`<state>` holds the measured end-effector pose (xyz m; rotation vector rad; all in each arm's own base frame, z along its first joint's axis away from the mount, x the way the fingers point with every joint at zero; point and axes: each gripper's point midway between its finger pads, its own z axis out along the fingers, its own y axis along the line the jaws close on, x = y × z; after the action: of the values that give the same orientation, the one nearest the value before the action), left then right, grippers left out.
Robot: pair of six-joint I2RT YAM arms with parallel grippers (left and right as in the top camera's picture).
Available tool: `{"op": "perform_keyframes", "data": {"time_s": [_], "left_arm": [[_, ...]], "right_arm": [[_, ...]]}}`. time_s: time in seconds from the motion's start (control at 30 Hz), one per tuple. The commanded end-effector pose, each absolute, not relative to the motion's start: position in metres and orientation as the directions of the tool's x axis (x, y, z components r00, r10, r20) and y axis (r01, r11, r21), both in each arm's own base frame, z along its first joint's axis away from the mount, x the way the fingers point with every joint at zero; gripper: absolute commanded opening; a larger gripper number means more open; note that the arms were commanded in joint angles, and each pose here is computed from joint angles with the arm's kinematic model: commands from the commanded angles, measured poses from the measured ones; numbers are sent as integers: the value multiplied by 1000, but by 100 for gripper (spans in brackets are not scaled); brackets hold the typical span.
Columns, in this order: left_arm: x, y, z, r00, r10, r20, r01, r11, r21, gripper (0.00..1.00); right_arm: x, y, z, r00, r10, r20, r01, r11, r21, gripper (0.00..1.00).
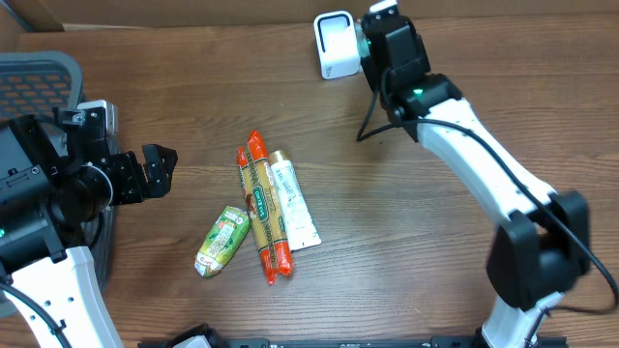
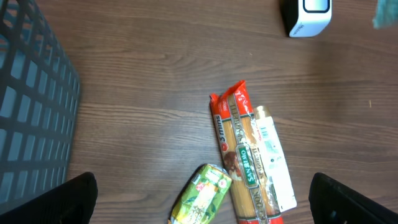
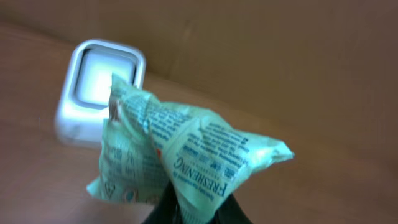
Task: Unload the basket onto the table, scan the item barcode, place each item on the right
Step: 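Hold the pouch barcode in front of the white scanner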
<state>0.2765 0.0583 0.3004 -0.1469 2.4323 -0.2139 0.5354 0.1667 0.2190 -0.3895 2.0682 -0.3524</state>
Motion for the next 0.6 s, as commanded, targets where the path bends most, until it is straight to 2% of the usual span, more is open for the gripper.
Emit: {"op": "perform_keyframes", "data": {"time_s": [0.0,0.03,0.17,0.23,0.3,0.43,0.57], "left_arm": [[278,57,301,-758,-144,-636,-26,981,-191,99],[278,57,301,-759,-144,-636,-26,981,-191,100],[278,57,301,-759,-144,-636,-26,981,-191,100],[278,57,301,-759,-144,-636,-26,981,-191,100],[278,57,301,-759,-144,-636,-26,981,-191,100],[278,57,301,-758,-144,-636,-26,981,-191,99],[278,57,301,-759,-144,-636,-26,981,-191,100]], "right_arm": [[569,162,251,-324,-711,-624,-104,682,-724,4],[587,170,252,-243,-821,-516,-88,548,-832,4],[608,184,243,-148,-946,-287,-53,298,-953,4],[615,195,222,-87,-990,-113,-92,121,-988,4],[618,203,207,-46,-998,-30,-121,36,-992,4],[620,206,200,-33,-999,-23,-120,27,-992,4],[621,207,219,-23,-999,-40,-46,41,-998,4]]}}
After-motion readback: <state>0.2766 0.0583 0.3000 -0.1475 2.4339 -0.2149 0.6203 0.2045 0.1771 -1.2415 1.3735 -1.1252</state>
